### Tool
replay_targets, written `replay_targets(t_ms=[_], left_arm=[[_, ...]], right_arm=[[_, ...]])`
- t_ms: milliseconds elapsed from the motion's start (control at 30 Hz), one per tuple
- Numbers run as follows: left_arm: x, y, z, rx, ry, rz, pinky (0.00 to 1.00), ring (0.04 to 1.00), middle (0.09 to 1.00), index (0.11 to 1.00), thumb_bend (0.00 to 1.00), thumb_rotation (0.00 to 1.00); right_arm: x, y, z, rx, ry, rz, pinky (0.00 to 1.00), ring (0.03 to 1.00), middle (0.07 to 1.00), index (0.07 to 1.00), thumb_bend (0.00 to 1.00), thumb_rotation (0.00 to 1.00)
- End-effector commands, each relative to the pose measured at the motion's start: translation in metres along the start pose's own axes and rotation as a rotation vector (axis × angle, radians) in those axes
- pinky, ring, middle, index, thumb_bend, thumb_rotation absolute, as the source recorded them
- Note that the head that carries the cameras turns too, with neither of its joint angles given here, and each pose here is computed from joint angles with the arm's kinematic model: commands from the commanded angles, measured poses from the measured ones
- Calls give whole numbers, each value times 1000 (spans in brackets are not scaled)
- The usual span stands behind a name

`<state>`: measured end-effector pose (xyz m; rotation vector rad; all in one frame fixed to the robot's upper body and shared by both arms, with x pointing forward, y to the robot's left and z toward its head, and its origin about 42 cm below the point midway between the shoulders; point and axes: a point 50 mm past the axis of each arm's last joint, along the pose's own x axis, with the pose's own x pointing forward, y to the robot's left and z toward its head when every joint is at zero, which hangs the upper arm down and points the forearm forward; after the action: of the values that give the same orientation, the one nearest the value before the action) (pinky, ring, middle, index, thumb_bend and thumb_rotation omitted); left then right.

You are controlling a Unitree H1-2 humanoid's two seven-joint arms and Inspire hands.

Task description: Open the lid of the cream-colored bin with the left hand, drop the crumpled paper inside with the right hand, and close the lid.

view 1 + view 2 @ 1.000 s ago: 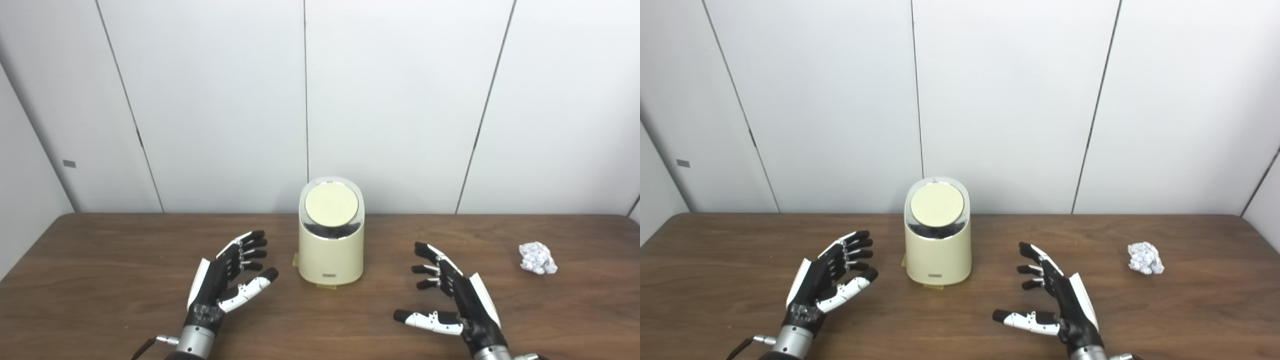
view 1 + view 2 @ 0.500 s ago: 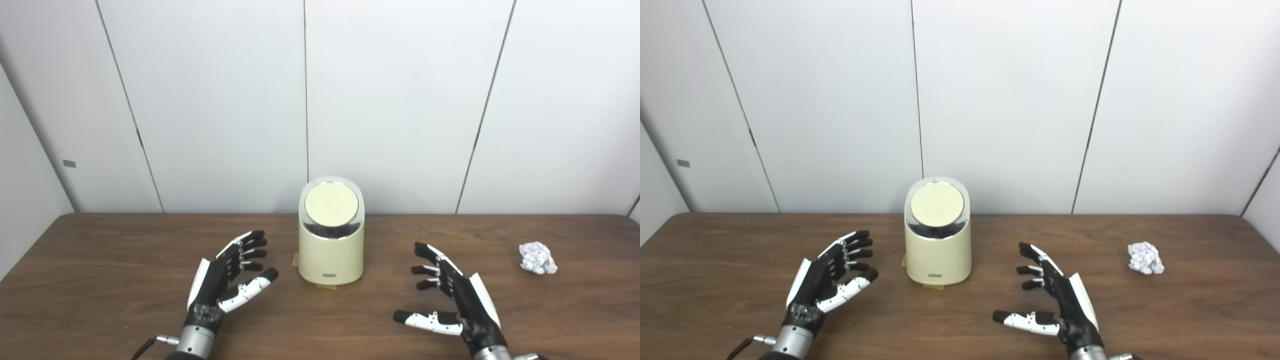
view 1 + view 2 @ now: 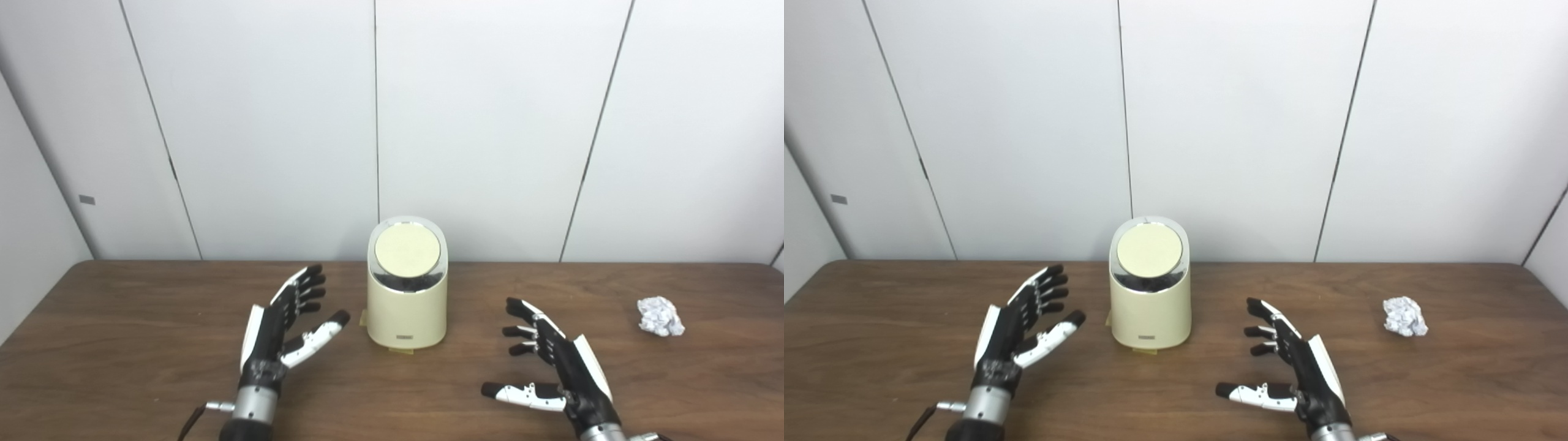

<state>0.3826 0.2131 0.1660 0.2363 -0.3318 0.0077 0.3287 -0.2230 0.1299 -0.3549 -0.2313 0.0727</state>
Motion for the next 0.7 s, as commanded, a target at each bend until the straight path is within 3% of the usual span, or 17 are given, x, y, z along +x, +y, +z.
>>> replay_targets(t_ms=[0, 167, 500, 667], left_arm=[[38, 4, 41, 14, -135, 6, 789, 856, 875, 928, 752, 350], [65, 1, 63, 29, -178, -34, 730, 895, 925, 991, 781, 341], [96, -8, 91, 115, -169, -53, 869, 946, 961, 1000, 894, 413], [107, -10, 99, 237, -163, -99, 940, 982, 981, 1000, 919, 445]], right_arm=[[12, -6, 14, 0, -82, -15, 614, 748, 872, 869, 807, 194], [13, -7, 13, -8, -85, -2, 623, 751, 867, 872, 801, 193], [15, -6, 13, -4, -80, -3, 623, 751, 870, 871, 807, 199], [14, -4, 14, -2, -81, -1, 621, 750, 867, 870, 800, 185]])
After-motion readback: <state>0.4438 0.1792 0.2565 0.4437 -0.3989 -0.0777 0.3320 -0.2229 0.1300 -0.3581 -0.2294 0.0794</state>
